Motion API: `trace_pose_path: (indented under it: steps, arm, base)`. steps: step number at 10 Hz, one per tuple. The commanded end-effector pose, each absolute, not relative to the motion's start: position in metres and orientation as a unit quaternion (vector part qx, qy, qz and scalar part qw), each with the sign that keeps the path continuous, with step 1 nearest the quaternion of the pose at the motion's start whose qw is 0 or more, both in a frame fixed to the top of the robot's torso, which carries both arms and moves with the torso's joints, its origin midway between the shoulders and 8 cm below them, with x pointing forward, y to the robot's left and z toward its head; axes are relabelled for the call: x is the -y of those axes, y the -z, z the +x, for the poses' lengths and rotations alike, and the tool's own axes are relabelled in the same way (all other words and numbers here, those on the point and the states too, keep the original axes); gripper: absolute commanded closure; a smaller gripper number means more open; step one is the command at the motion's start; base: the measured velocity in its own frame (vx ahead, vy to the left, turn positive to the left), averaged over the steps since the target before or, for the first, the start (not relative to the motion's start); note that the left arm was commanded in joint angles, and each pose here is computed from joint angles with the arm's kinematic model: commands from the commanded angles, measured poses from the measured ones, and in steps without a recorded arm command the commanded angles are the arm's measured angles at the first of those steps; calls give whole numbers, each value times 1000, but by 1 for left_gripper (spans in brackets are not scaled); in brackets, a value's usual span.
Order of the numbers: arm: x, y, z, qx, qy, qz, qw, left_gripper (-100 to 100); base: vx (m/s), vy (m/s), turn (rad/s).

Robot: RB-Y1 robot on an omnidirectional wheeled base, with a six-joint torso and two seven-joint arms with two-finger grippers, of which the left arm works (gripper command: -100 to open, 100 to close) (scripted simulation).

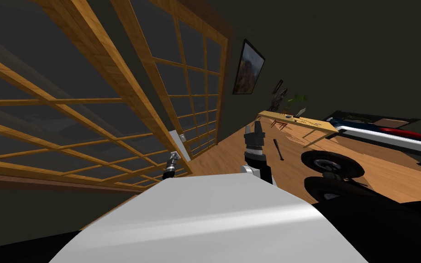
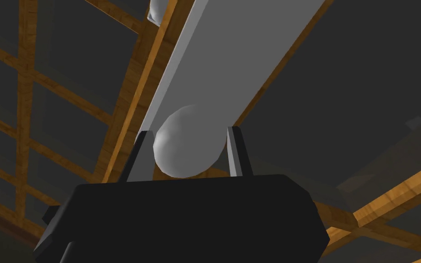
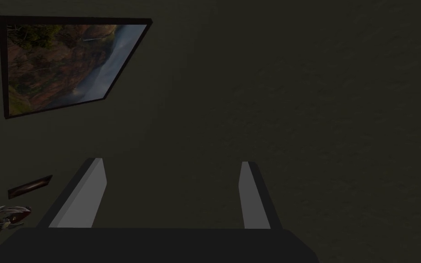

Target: Pull the door open

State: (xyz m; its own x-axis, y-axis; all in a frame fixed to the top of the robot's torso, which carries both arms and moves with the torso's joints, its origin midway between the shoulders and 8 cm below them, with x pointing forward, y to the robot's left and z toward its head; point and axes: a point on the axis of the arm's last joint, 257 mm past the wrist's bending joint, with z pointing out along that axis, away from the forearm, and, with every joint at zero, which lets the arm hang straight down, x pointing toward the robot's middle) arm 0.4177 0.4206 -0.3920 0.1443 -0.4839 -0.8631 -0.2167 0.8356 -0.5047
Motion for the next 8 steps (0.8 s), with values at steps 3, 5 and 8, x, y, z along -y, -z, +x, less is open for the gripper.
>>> trace_pose_path:
  steps: [3, 5, 8]
  arm:
    - [-420, 391, 418, -627, 134, -309, 702, 100]
    - [-421, 390, 418, -617, 154, -328, 699, 100]
    - [-422, 388, 418, -599, 182, -356, 694, 100]
  base:
    - [-36, 10, -43]
    - [-36, 13, -47]
    - [-35, 13, -43]
